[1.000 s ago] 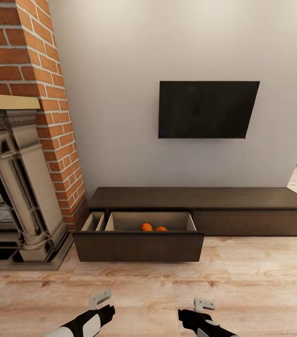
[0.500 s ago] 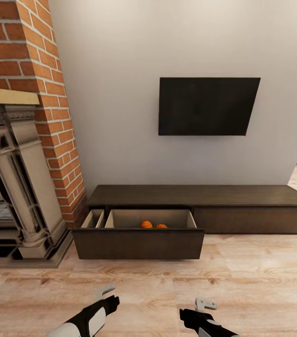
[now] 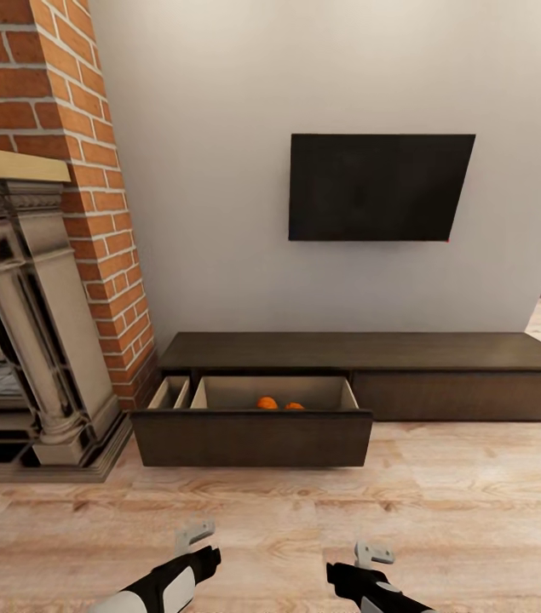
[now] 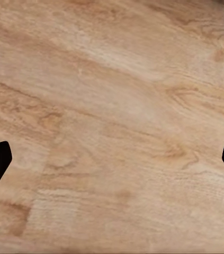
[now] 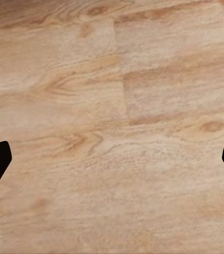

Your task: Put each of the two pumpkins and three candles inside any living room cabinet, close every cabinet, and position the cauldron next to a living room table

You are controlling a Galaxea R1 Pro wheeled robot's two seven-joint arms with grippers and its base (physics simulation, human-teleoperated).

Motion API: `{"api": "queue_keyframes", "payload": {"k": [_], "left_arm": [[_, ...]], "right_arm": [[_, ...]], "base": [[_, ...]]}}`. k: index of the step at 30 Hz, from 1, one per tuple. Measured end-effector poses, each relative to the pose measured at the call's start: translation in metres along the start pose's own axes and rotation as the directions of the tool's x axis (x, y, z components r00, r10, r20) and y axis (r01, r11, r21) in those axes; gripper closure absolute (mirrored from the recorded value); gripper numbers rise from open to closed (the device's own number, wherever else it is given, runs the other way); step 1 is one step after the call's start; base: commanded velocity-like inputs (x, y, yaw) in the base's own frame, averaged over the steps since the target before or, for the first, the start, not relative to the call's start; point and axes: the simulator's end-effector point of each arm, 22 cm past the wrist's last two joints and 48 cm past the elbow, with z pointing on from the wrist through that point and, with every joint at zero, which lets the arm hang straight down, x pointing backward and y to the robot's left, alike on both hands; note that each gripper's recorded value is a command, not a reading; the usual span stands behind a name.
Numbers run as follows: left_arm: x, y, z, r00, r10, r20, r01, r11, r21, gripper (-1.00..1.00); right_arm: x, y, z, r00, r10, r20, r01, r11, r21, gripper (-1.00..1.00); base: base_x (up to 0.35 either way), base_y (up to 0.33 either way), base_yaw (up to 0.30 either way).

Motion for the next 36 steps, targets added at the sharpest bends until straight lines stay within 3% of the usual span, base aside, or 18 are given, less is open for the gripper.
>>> {"api": "queue_keyframes", "payload": {"k": [25, 28, 32, 36], "left_arm": [[0.036, 0.01, 0.039, 1.0, 0.002, -0.005, -0.002, 1.0, 0.002, -1.0], [0.042, 0.012, 0.044, 1.0, 0.003, -0.009, -0.003, 1.0, 0.003, -1.0], [0.05, 0.011, 0.05, 1.0, 0.01, -0.013, -0.01, 1.0, 0.014, -1.0], [0.058, 0.001, 0.056, 0.998, 0.058, -0.012, -0.057, 0.996, 0.068, -1.0]], "right_arm": [[0.036, -0.009, 0.037, 1.0, -0.001, 0.007, 0.001, 1.0, 0.003, -1.0], [0.036, -0.01, 0.041, 1.0, 0.0, 0.027, 0.0, 1.0, 0.002, -1.0], [0.027, -0.013, 0.045, 0.994, 0.004, 0.109, -0.005, 1.0, 0.003, -1.0], [0.03, -0.018, 0.049, 0.987, 0.007, 0.161, -0.008, 1.0, 0.008, -1.0]], "base": [[0.0, 0.0, 0.0], [0.0, 0.0, 0.0], [0.0, 0.0, 0.0], [0.0, 0.0, 0.0]]}}
